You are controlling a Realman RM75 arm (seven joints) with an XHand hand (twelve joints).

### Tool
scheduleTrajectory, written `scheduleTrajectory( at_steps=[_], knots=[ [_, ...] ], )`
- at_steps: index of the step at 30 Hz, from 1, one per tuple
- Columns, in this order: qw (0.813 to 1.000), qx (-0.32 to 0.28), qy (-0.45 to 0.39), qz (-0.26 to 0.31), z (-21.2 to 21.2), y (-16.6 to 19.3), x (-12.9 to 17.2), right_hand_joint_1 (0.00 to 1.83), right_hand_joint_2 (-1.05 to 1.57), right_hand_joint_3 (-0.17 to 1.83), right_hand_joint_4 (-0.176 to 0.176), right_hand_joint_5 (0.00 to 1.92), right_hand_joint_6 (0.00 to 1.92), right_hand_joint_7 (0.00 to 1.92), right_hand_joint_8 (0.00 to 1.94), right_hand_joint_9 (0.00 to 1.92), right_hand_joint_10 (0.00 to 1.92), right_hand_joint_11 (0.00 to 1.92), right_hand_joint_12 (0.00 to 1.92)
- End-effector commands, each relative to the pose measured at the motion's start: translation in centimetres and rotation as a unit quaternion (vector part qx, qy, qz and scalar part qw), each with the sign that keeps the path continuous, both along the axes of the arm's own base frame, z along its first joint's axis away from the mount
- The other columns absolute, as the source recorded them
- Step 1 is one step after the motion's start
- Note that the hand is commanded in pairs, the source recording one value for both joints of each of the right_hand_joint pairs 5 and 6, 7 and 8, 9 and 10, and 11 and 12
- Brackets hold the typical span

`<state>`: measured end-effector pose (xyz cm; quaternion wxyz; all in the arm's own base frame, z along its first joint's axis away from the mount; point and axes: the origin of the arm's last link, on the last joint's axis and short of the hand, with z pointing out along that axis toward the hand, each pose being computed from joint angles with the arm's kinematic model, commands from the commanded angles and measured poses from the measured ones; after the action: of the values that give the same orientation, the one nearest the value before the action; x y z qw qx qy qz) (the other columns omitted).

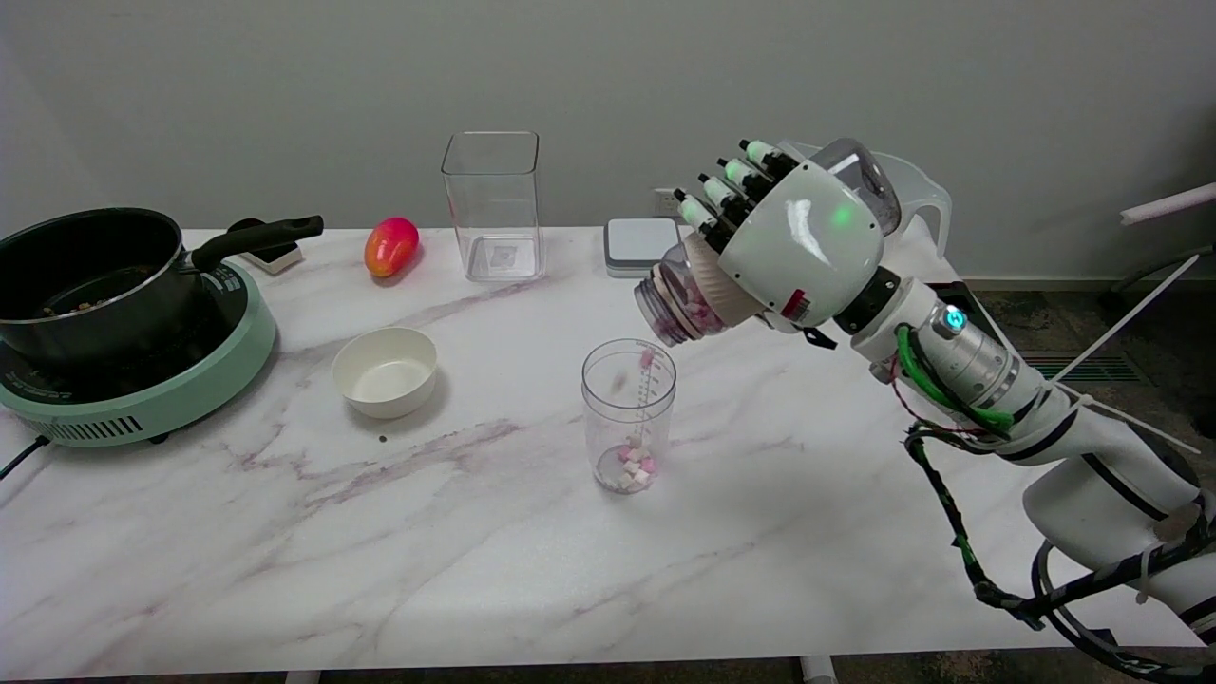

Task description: Pour the content into the transparent cup.

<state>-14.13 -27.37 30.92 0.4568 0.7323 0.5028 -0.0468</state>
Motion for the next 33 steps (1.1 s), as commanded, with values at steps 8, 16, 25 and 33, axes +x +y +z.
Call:
scheduleTrajectory(
  at_steps=[8,16,25,33],
  knots=[
    [1.0,0.006,0.028,-0.006,-0.44,0.16,0.01,1.19,1.57,0.36,0.0,1.92,1.92,1.9,1.9,1.62,1.62,1.37,1.37],
    [0.999,0.007,0.034,-0.005,-0.5,0.14,0.11,1.19,1.56,0.37,0.0,1.92,1.92,1.89,1.89,1.62,1.62,1.37,1.37],
    [0.999,0.004,0.047,0.001,-0.46,0.08,0.27,1.2,1.55,0.39,0.0,1.92,1.92,1.89,1.89,1.62,1.62,1.37,1.37],
    [0.998,0.002,0.062,0.001,-0.84,-0.17,0.11,1.2,1.55,0.39,0.0,1.92,1.92,1.89,1.89,1.62,1.62,1.37,1.37]
  ],
)
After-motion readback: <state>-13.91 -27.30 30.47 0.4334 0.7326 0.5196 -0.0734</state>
